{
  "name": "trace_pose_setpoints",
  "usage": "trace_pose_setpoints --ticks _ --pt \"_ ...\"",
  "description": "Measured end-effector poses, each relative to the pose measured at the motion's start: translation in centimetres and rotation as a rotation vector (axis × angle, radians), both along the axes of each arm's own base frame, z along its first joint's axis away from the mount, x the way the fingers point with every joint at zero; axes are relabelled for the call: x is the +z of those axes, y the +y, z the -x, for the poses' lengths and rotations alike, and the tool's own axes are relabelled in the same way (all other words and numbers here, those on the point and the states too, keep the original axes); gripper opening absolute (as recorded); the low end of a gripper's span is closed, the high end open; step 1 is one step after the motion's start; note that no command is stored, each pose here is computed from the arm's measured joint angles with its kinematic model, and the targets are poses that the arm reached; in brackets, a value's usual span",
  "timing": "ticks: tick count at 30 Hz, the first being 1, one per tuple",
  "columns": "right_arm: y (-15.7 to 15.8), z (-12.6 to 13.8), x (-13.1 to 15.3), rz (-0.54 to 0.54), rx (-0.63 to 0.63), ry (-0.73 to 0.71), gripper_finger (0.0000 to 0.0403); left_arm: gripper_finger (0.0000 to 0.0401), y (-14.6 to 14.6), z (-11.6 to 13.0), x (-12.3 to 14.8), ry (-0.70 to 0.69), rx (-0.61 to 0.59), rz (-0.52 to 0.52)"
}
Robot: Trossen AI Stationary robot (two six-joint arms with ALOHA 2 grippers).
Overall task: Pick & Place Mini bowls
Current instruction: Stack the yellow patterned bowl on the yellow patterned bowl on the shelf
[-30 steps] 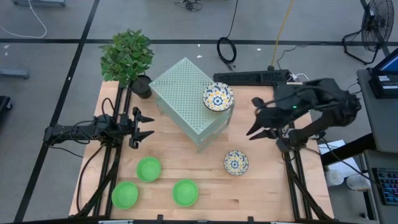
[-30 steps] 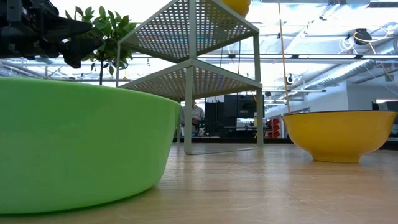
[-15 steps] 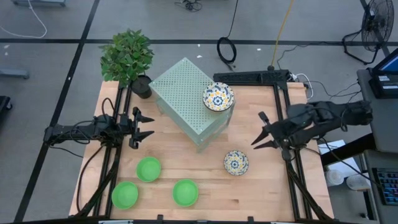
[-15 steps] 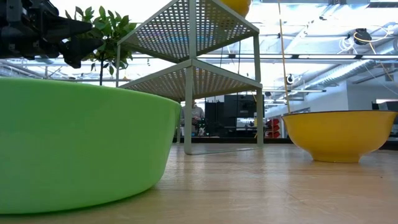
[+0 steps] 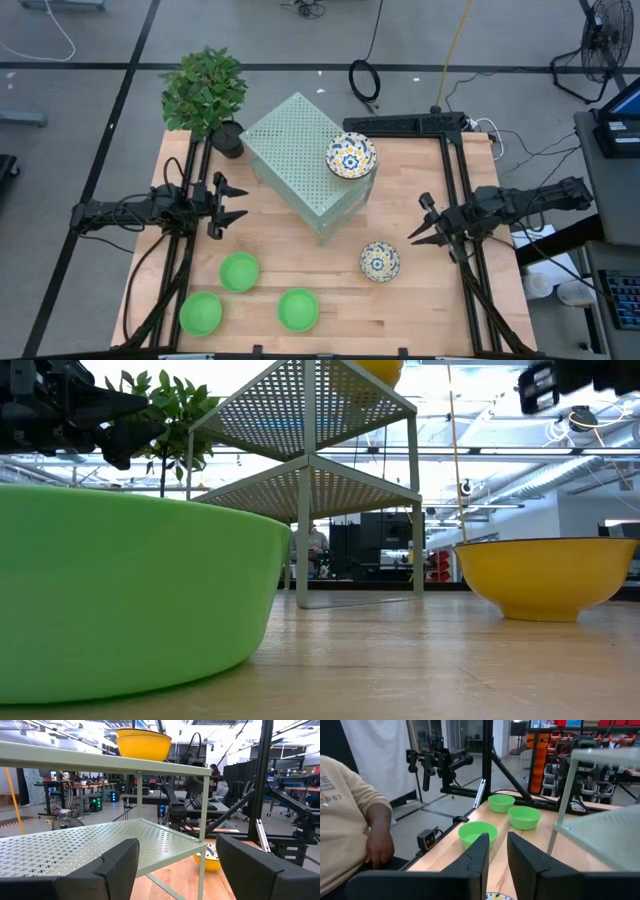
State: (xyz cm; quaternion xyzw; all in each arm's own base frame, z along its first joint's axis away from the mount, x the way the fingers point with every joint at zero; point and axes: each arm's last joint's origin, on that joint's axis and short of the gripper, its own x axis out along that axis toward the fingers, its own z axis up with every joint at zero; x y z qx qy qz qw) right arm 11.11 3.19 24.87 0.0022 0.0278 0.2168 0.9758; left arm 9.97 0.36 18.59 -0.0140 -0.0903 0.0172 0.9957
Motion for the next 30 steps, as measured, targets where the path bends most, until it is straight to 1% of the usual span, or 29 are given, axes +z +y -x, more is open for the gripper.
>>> trace_pose_setpoints --ticks 4,6,8,12,16,19,22,26,30 --pt "0.1 -0.5 -2.5 -0.028 -0.025 -0.033 0.0056 0.0269 0.0 0.0 0.0 0.000 0.001 0.000" --pt "0.0 -0.8 -3.1 -0.057 -0.055 -0.014 0.0061 0.0269 0.0 0.0 0.0 0.000 0.000 0.000" --pt "0.0 -1.0 -3.6 -0.051 -0.086 0.035 0.0070 0.0269 0.0 0.0 0.0 0.000 0.000 0.000" --pt "0.1 -1.8 -4.6 -0.022 -0.147 0.118 0.0108 0.0269 0.0 0.0 0.0 0.000 0.000 0.000" --pt "0.7 -3.1 -4.3 -0.029 -0.162 0.211 0.0159 0.0269 0.0 0.0 0.0 0.001 0.000 0.000" --pt "1.6 -4.3 -4.1 0.017 -0.154 0.323 0.0183 0.0269 0.0 0.0 0.0 0.000 0.000 0.000" --pt "2.6 -5.4 -4.3 0.100 -0.169 0.448 0.0188 0.0269 0.0 0.0 0.0 0.000 0.000 0.000" --pt "3.8 -7.0 -4.6 0.192 -0.243 0.581 0.0176 0.0269 0.0 0.0 0.0 0.001 0.000 0.000" --pt "4.2 -8.4 -5.3 0.263 -0.327 0.711 0.0159 0.0269 0.0 0.0 0.0 0.000 0.000 0.000"
